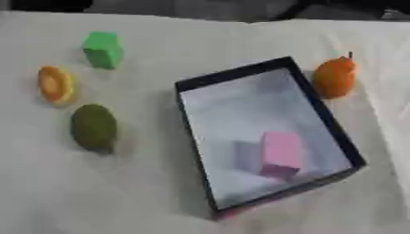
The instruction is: Pick up objects on the table and place them in the box.
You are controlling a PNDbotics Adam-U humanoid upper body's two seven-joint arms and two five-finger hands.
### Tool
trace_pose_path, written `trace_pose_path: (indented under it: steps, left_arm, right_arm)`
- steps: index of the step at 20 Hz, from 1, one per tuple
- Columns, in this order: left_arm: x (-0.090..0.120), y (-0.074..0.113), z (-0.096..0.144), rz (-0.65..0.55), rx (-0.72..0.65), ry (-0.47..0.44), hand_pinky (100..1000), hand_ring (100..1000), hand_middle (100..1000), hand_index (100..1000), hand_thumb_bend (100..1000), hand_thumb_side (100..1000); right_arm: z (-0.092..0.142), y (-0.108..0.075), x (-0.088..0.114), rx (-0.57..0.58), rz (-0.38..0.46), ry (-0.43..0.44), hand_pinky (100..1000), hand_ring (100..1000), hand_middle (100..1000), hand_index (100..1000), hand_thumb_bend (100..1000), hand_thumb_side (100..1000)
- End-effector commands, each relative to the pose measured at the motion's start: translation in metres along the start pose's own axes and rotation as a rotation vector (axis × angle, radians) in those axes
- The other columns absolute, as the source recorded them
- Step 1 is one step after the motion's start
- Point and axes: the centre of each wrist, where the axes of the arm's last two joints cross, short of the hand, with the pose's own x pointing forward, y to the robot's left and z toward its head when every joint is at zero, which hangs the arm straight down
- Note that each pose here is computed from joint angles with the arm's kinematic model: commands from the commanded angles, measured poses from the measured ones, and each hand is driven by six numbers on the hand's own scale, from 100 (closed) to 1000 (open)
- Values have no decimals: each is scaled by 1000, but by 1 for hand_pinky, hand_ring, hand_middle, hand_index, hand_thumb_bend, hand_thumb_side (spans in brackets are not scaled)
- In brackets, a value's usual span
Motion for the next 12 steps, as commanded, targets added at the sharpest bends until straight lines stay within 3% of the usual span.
trace_pose_path:
  steps: [1,12]
  left_arm:
    - [9,4,-8,-31,-16,-30,713,822,760,853,176,734]
    - [9,4,-8,-30,-17,-29,712,823,760,853,175,734]
  right_arm:
    - [-1,-14,7,41,65,-36,878,955,901,983,100,100]
    - [0,-12,5,57,63,-39,879,956,900,981,100,100]
